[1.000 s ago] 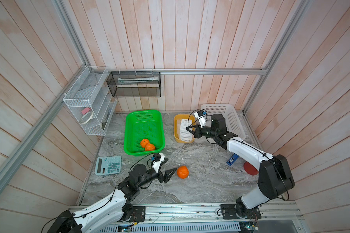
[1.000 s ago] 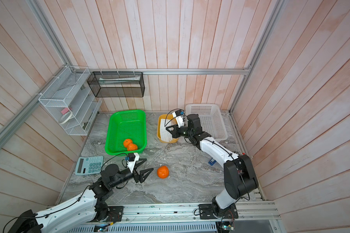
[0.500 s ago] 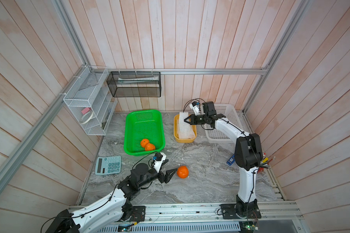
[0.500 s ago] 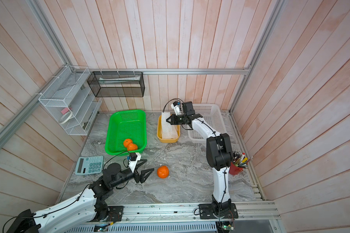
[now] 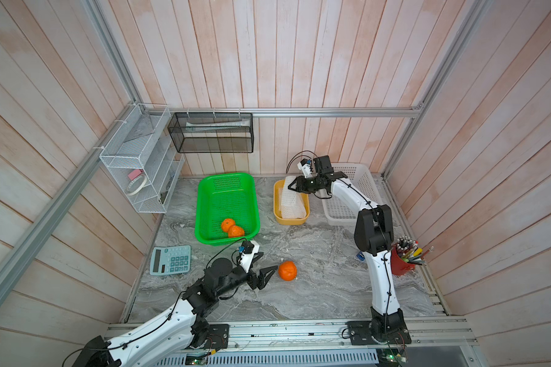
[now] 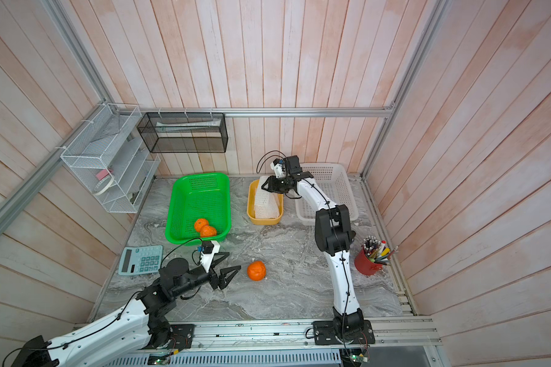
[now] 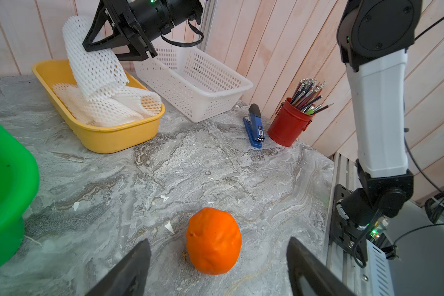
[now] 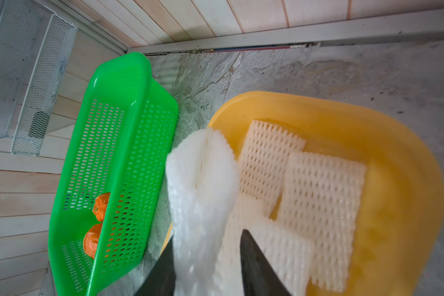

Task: Remove foam nets from oranges
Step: Place the foam net into the storage box, then pick up the orange from the center of the board, then place the orange in the basket, then reset both arms

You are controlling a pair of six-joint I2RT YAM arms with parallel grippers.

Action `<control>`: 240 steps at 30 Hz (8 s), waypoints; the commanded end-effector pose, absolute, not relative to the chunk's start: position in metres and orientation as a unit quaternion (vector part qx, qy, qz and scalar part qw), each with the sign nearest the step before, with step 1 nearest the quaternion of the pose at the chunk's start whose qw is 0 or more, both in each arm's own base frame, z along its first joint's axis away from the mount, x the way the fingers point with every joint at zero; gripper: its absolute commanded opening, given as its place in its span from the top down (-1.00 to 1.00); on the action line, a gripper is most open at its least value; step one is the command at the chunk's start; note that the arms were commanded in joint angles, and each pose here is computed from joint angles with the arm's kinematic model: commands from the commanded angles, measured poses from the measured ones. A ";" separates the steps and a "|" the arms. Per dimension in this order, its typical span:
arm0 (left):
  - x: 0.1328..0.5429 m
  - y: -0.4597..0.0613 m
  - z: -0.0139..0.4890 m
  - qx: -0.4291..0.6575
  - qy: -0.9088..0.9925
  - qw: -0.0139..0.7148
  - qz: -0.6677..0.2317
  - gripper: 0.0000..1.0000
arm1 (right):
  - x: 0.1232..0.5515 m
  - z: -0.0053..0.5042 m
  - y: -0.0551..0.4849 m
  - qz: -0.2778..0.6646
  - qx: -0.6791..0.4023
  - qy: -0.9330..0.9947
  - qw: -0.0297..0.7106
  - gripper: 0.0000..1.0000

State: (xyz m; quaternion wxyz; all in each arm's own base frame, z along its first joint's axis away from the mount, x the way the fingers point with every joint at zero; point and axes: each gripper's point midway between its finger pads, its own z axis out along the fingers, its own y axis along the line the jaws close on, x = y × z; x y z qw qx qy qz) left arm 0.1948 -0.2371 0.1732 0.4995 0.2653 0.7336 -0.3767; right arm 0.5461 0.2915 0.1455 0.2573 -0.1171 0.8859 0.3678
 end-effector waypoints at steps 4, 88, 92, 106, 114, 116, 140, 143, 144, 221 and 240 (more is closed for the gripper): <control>0.195 -0.236 0.178 0.256 0.734 0.500 -0.380 -0.70 | 0.555 0.184 0.276 0.360 -0.101 0.879 0.295 -0.01; 0.210 -0.247 0.194 0.230 0.766 0.468 -0.377 -0.74 | 0.464 0.252 0.243 0.314 -0.161 0.846 0.401 -0.55; 0.207 -0.259 0.184 0.246 0.780 0.441 -0.369 -0.78 | 0.435 0.261 0.233 0.320 -0.155 0.835 0.419 -0.55; 0.199 -0.299 0.109 0.276 0.862 0.306 -0.296 -0.98 | 0.331 0.255 0.182 0.298 -0.126 0.823 0.467 -0.69; 0.193 -0.306 0.086 0.277 0.873 0.269 -0.298 -1.00 | 0.320 0.255 0.177 0.294 -0.128 0.823 0.469 -0.69; 0.194 -0.306 0.079 0.276 0.877 0.264 -0.290 -1.00 | 0.319 0.255 0.178 0.295 -0.129 0.822 0.469 -0.69; 0.213 -0.319 0.069 0.259 0.875 0.269 -0.308 -0.30 | 0.313 0.236 0.171 0.288 -0.122 0.827 0.466 -0.69; 0.214 -0.315 0.081 0.256 0.870 0.284 -0.312 -0.21 | 0.313 0.234 0.171 0.289 -0.120 0.827 0.466 -0.68; 0.215 -0.313 0.086 0.255 0.867 0.291 -0.312 -0.21 | 0.313 0.233 0.172 0.290 -0.120 0.827 0.466 -0.68; 0.336 0.017 0.197 -0.085 0.726 0.682 0.024 -0.99 | 0.290 0.184 -0.003 0.014 0.096 0.740 0.665 -0.96; 0.342 0.009 0.155 -0.018 0.676 0.737 -0.003 -1.00 | 0.295 0.176 -0.032 -0.064 0.086 0.648 0.754 -0.96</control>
